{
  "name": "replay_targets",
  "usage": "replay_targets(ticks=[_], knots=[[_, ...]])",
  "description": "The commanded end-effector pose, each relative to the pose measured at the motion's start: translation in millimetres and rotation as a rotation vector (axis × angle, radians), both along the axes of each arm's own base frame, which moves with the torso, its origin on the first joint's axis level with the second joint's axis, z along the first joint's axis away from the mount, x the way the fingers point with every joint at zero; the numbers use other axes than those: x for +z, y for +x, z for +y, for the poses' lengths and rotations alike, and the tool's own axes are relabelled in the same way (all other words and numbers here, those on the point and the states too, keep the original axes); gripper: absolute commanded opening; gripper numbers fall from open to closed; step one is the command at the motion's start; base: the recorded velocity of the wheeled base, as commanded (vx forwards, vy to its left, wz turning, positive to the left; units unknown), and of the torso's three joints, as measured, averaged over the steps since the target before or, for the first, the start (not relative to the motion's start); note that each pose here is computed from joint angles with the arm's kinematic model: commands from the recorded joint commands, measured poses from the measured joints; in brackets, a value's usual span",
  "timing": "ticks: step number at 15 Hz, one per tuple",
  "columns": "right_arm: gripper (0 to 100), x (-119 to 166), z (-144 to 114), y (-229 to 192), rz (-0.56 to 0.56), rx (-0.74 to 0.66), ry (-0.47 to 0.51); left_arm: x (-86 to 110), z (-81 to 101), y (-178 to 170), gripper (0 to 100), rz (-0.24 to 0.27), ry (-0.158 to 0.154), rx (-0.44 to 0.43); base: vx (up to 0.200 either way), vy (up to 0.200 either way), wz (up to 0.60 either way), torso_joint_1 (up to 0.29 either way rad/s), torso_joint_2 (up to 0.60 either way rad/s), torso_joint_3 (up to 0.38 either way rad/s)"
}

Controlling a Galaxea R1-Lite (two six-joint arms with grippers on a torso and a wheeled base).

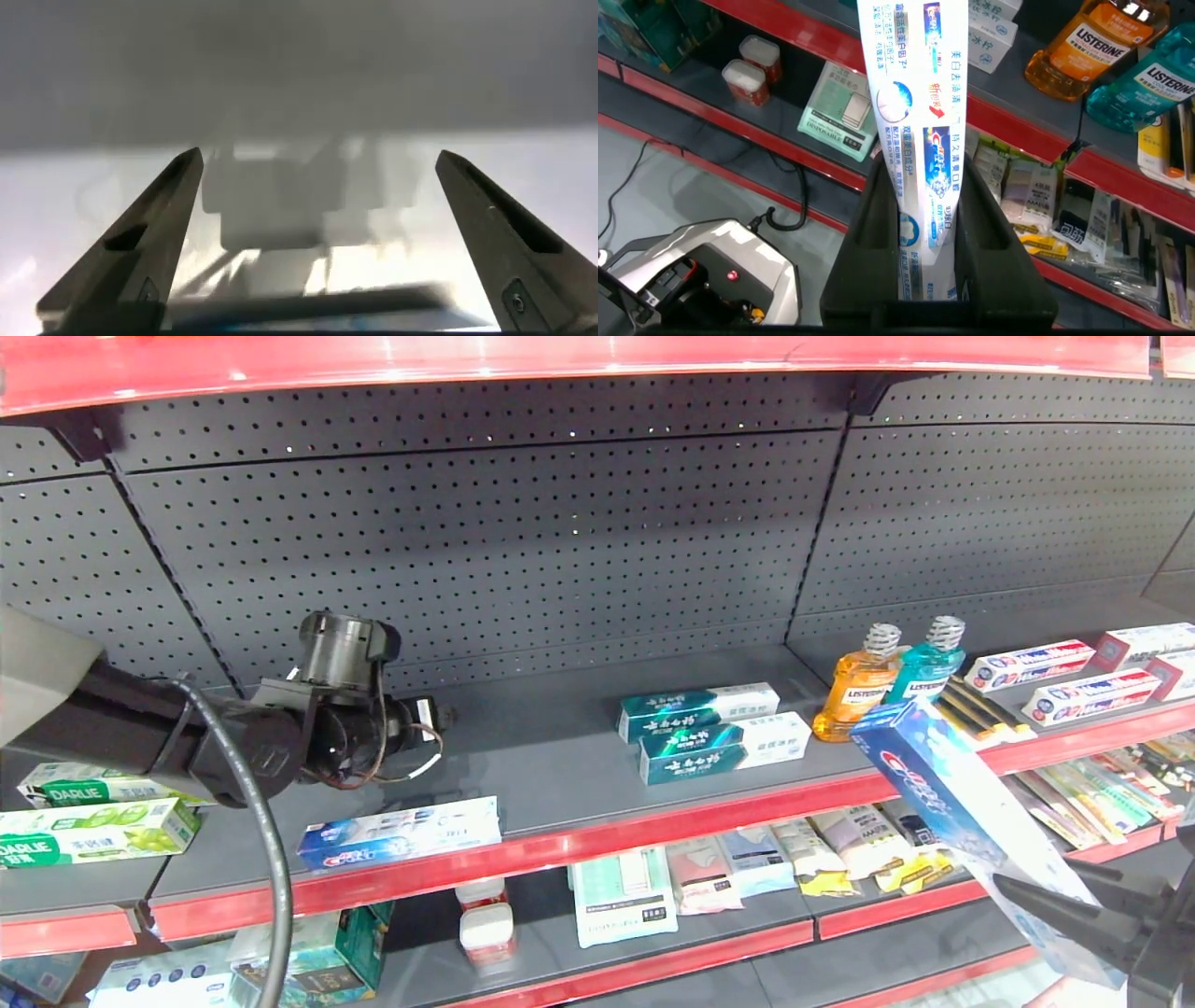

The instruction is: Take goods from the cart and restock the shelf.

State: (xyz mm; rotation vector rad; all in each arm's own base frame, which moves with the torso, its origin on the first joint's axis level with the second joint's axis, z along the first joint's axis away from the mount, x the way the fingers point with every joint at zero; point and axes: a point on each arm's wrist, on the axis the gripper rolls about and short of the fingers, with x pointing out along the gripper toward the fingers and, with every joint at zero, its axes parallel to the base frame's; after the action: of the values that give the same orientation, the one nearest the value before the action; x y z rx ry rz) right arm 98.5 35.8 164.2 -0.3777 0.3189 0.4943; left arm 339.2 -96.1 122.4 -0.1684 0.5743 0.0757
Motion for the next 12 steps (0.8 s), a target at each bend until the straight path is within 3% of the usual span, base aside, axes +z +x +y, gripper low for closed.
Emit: replay_targets(ticks=[1,2,4,7,9,12], knots=[[0,1,0,0,-0.004,0.0,0.001,1.3,4.0,-13,100,-0.05,0.009,-0.008,0.0,0.0,0.0,0.0,0.0,0.0],[0,1,0,0,-0.004,0.0,0.001,-1.4,4.8,-15,100,-0.069,0.018,-0.009,0.0,0.0,0.0,0.0,0.0,0.0],[0,2,0,-1,-0.009,-0.002,0.002,-11.4,8.3,-26,100,-0.177,0.08,-0.043,0.0,0.0,0.0,0.0,0.0,0.0],[0,0,-2,-1,-0.005,-0.014,0.003,-2.0,9.9,-37,100,-0.323,0.089,-0.058,0.0,0.0,0.0,0.0,0.0,0.0],[0,0,-2,-1,-0.002,-0.022,0.01,6.6,12.6,-51,100,-0.346,0.106,-0.075,0.0,0.0,0.0,0.0,0.0,0.0],[0,0,-2,0,0.006,-0.03,0.02,24.2,21.0,-89,100,-0.388,0.098,-0.081,0.0,0.0,0.0,0.0,0.0,0.0]])
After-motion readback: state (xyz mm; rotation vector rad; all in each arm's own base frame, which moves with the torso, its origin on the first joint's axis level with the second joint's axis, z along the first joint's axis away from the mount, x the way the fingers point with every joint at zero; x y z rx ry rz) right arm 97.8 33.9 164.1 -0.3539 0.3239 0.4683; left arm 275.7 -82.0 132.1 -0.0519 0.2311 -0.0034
